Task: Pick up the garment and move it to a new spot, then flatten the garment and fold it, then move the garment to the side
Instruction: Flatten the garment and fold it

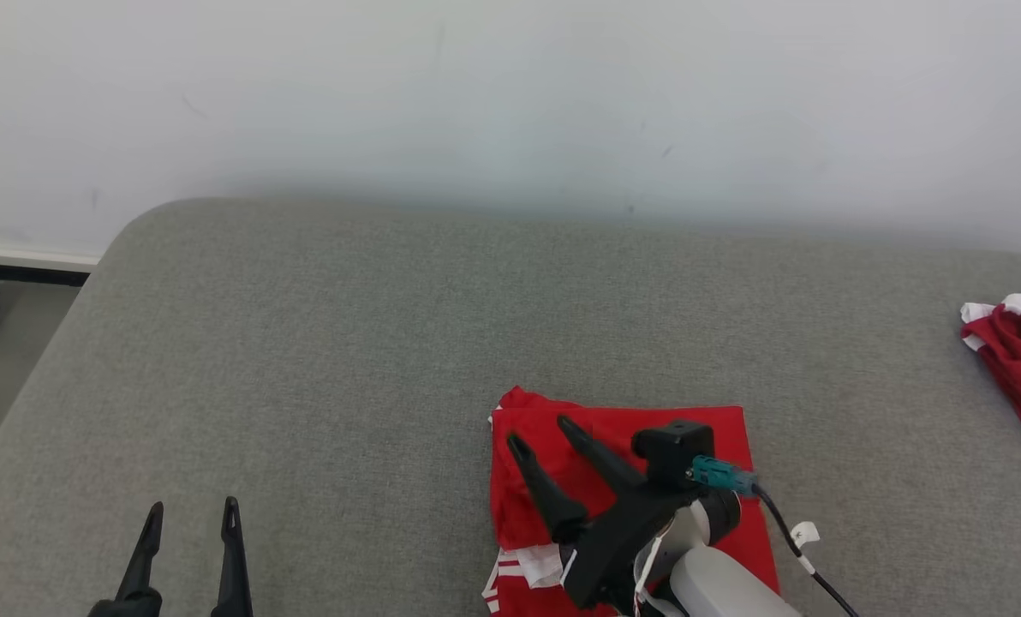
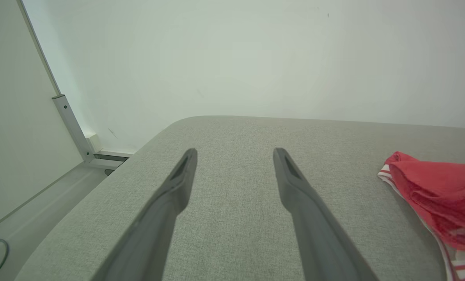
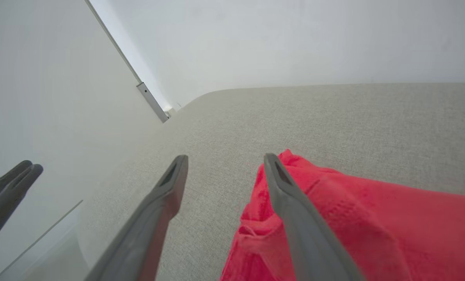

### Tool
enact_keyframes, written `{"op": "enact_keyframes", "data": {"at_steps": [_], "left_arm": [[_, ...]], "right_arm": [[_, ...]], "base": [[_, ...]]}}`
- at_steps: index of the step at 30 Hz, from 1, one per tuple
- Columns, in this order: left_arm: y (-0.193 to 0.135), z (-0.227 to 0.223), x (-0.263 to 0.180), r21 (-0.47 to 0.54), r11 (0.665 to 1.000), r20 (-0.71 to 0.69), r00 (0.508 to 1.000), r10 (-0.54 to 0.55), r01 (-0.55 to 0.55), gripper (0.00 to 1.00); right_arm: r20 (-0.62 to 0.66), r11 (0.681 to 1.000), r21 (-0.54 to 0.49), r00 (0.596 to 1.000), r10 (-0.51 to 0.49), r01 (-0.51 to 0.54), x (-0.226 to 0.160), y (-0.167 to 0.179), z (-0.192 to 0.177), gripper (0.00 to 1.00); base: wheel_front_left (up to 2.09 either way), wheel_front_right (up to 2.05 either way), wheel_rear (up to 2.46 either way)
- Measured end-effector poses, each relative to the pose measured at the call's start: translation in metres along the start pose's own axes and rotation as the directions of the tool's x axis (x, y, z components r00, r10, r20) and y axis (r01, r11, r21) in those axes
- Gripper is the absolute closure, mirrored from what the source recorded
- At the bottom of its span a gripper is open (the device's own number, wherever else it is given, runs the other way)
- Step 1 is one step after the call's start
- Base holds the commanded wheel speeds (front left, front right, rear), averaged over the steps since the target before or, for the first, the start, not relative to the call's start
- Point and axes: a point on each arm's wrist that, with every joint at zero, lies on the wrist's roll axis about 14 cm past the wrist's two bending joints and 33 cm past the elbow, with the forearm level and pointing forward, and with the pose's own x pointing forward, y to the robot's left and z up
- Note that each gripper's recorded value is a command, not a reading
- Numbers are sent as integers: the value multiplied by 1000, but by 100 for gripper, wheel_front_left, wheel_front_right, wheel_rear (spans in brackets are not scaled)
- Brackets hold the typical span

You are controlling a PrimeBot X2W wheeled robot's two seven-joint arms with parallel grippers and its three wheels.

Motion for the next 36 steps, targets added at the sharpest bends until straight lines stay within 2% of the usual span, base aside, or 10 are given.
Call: {"op": "enact_keyframes", "data": {"at_steps": [4,9,13,16,19,26,33,34,35,36], "left_arm": [[-2,2,2,-1,1000,7,1000,-6,6,0],[-8,4,4,0,1000,16,1000,-22,22,0],[-12,7,9,2,999,25,999,-33,33,0],[-15,8,11,2,999,30,999,-43,43,0],[-16,9,12,3,999,32,998,-45,45,0],[-14,5,10,7,999,19,999,-40,40,0],[-10,0,5,5,1000,1,1000,-24,24,0],[-9,-1,4,4,1000,-1,1000,-19,19,0],[-7,-2,3,3,1000,-4,1000,-14,14,0],[-4,-4,1,-1,1000,-12,1000,-5,5,0]], "right_arm": [[140,1000,-3,990,2,-2,-6,-4,37,0],[289,995,-40,954,-75,91,-31,-44,83,0],[311,983,-41,937,-160,181,-54,-76,90,0],[276,972,-37,938,-212,230,-68,-93,80,0],[224,971,-31,949,-224,237,-71,-95,66,0],[38,984,-41,985,-170,172,-63,-78,20,0],[-122,993,-33,985,-118,115,-47,-69,-13,0],[-142,993,-18,983,-114,113,-46,-69,-17,37],[-162,994,-15,981,-106,105,-44,-67,-21,78],[-178,997,-14,981,-83,82,-39,-61,-25,100]], "base": [[0,0,0],[0,0,0],[0,0,0],[0,0,0],[0,0,0],[0,0,0],[0,0,0],[0,0,0],[0,0,0],[0,0,0]]}}
